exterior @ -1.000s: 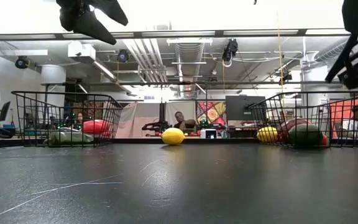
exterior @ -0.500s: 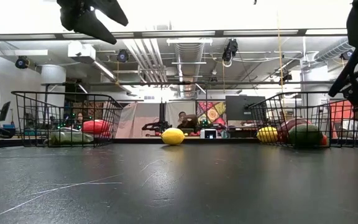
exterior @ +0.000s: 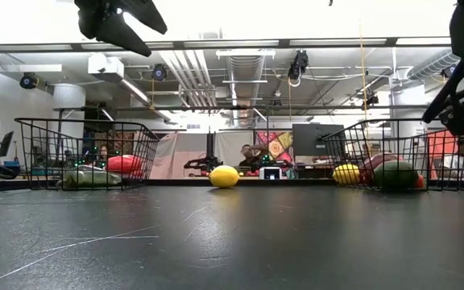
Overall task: Sort produce into baskets
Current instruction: Put the yellow chili pepper into the left wire basket
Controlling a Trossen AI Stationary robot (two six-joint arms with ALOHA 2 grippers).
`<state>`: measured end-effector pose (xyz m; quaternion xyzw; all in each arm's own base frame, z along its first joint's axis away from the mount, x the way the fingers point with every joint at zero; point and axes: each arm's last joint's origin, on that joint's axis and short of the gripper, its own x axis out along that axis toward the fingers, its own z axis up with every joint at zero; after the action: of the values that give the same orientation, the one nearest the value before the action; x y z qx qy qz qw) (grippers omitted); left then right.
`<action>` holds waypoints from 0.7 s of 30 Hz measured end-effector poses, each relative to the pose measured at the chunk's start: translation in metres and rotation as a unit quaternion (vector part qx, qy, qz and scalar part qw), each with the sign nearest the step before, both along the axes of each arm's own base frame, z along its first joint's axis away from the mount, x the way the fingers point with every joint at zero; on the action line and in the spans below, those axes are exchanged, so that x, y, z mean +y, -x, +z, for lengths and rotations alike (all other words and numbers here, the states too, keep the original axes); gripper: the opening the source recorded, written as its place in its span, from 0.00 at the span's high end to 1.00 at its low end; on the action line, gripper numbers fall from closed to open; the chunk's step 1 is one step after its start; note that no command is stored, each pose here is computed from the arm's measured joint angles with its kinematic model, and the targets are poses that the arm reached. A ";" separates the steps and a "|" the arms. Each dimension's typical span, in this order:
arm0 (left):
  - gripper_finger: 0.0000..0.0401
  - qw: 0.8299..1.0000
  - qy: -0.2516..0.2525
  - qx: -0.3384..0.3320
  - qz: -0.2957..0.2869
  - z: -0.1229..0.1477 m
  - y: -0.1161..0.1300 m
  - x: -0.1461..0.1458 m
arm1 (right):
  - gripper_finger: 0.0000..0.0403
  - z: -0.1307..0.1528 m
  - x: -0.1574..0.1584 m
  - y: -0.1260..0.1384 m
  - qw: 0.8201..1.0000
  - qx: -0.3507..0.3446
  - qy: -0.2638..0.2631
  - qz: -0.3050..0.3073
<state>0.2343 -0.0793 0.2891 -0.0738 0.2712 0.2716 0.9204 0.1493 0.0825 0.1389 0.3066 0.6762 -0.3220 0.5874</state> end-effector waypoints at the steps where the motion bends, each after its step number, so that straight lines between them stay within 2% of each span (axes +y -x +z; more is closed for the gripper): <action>1: 0.02 1.000 0.000 0.000 0.000 0.000 0.000 0.000 | 0.67 0.000 -0.001 0.000 1.000 -0.001 0.000 0.003; 6: 0.02 1.000 -0.003 -0.003 -0.005 0.001 -0.001 0.000 | 0.69 0.007 -0.010 0.001 1.000 -0.018 0.024 -0.002; 13: 0.02 0.997 -0.025 -0.047 -0.048 -0.001 -0.011 -0.005 | 0.66 0.047 -0.016 -0.021 0.987 -0.140 0.075 0.007; 17: 0.02 0.990 -0.026 -0.082 -0.111 -0.006 -0.017 -0.009 | 0.67 0.079 -0.014 -0.041 0.957 -0.251 0.138 0.041; 21: 0.02 0.970 -0.021 -0.151 -0.188 -0.017 -0.021 -0.014 | 0.67 0.109 -0.008 -0.066 0.897 -0.378 0.209 0.093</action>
<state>0.2558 -0.0935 0.2722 -0.0427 0.1323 0.0854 0.9866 0.2151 0.0740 0.2475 0.2116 0.3459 -0.2595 0.8765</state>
